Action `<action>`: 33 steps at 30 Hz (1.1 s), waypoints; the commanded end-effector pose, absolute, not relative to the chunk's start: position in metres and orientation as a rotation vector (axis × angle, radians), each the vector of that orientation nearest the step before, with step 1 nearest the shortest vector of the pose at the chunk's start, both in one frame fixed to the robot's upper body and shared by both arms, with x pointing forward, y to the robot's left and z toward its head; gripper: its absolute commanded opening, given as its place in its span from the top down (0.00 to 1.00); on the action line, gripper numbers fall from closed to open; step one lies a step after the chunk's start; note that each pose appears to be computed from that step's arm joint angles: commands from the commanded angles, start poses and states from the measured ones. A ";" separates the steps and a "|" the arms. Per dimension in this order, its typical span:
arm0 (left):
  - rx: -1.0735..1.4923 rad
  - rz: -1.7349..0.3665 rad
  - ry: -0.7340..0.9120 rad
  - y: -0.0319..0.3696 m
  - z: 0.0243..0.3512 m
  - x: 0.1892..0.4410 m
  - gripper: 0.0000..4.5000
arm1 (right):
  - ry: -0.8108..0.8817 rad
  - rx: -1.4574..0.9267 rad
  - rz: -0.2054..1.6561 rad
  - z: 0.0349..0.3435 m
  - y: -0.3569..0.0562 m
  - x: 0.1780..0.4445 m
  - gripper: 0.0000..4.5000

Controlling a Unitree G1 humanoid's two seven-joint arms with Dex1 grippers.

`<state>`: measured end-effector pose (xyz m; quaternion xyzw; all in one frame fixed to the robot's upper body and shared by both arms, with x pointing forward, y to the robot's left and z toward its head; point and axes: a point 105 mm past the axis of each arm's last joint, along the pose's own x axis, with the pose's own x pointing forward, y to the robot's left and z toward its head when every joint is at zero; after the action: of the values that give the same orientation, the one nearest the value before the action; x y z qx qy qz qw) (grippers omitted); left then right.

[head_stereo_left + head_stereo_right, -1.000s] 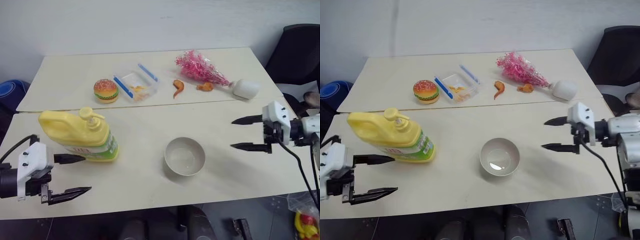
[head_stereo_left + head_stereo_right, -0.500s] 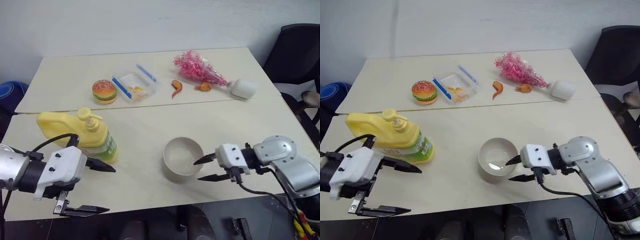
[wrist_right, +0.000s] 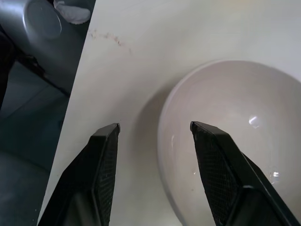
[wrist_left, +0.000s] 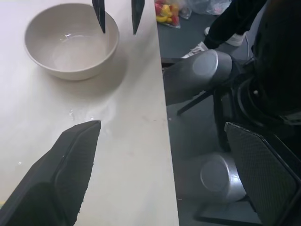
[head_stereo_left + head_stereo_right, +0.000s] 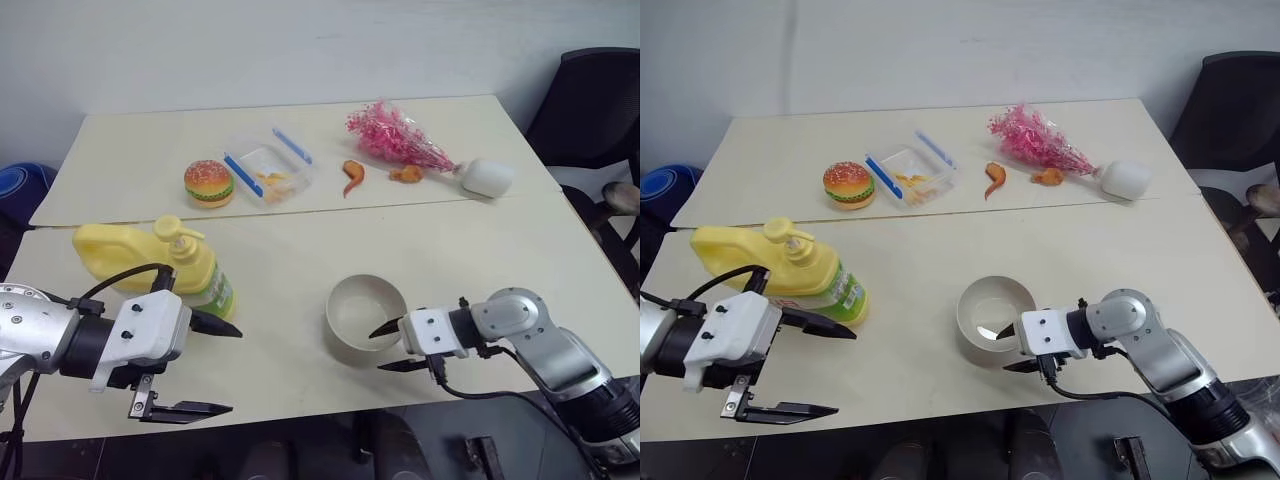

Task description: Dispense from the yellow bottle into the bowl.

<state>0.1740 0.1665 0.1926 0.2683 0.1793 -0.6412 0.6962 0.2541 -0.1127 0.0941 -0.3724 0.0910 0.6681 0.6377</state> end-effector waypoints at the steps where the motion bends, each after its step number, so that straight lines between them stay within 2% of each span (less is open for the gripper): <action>1: 0.628 -1.422 0.372 0.165 0.197 0.176 0.00 | 0.200 -0.863 1.519 0.085 -0.111 0.258 0.53; 5: 0.633 -1.415 0.365 0.165 0.199 0.179 0.00 | 0.188 -0.855 1.491 0.081 -0.109 0.264 0.76; 8: 0.640 -1.406 0.359 0.165 0.200 0.181 0.00 | 0.170 -0.862 1.487 0.079 -0.106 0.267 0.98; 17: 0.637 -1.370 0.329 0.167 0.209 0.186 0.00 | 0.127 -0.878 1.487 0.081 -0.102 0.271 0.99; 22: 0.551 -1.290 0.247 0.175 0.241 0.192 0.00 | 0.090 -0.940 1.543 0.113 -0.103 0.272 0.99; 25: 0.486 -1.260 0.163 0.180 0.276 0.191 0.00 | 0.064 -0.937 1.591 0.144 -0.092 0.275 0.99; 28: 0.451 -1.221 0.084 0.187 0.310 0.192 0.13 | 0.062 -0.958 1.632 0.163 -0.073 0.277 1.00; 30: 0.466 -1.175 0.060 0.195 0.324 0.197 0.25 | 0.070 -0.953 1.614 0.174 -0.053 0.284 1.00; 31: 0.480 -1.155 0.058 0.199 0.328 0.200 0.34 | 0.077 -0.951 1.601 0.178 -0.045 0.287 1.00; 32: 0.497 -1.139 0.064 0.202 0.329 0.203 0.47 | 0.082 -0.953 1.591 0.180 -0.040 0.290 1.00; 33: 0.527 -1.114 0.084 0.209 0.328 0.208 0.50 | 0.086 -0.954 1.591 0.184 -0.030 0.292 1.00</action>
<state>0.2002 0.1962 0.3234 0.2195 0.0354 -0.5467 0.8073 0.2875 -0.0434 0.1763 -0.4078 0.0284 0.6945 0.5921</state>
